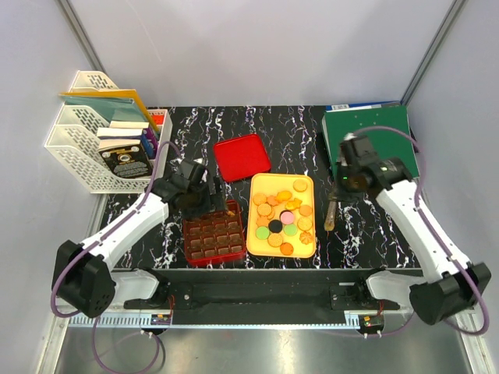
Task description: Pack the cookies
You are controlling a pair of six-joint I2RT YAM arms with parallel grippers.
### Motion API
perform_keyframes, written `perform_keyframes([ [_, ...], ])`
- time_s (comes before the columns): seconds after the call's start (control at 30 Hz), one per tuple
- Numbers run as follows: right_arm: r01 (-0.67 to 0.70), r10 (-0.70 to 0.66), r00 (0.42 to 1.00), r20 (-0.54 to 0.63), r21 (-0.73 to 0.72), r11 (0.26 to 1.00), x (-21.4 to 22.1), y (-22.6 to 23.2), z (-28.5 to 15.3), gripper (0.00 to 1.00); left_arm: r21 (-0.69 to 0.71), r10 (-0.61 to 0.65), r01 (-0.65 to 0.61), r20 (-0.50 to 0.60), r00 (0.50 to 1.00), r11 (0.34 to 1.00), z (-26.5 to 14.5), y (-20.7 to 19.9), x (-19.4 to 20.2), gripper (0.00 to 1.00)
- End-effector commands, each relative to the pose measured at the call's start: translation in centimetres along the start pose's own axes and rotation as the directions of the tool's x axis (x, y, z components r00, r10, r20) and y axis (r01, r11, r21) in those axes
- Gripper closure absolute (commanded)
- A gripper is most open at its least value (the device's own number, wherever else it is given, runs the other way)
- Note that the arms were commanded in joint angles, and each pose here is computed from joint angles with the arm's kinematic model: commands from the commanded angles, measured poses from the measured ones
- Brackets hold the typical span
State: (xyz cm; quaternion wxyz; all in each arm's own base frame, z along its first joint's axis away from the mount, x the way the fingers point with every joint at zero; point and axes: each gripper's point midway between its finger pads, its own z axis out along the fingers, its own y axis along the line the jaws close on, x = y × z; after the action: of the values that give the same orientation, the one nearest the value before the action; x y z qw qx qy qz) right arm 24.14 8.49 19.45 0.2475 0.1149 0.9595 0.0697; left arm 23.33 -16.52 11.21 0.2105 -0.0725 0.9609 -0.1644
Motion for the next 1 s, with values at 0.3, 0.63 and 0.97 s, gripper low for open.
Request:
perform_keyframes([
  [0.3,0.402,-0.402,0.916,0.001,-0.025,0.915,2.7,5.4,-2.0,0.88,0.043,-0.049,0.045,0.077,0.996,0.998,-1.2,-2.0,-2.6,0.01],
  [0.63,0.409,-0.409,0.912,-0.023,-0.019,0.912,3.1,5.0,-2.3,0.71,0.029,-0.083,0.081,0.078,0.993,0.996,-1.5,-1.0,-1.5,0.01],
  [0.97,0.360,-0.361,0.932,-0.003,-0.063,0.931,3.3,5.4,-3.4,0.62,0.021,-0.089,0.088,0.076,0.993,0.996,-1.6,-0.4,-0.9,0.01],
])
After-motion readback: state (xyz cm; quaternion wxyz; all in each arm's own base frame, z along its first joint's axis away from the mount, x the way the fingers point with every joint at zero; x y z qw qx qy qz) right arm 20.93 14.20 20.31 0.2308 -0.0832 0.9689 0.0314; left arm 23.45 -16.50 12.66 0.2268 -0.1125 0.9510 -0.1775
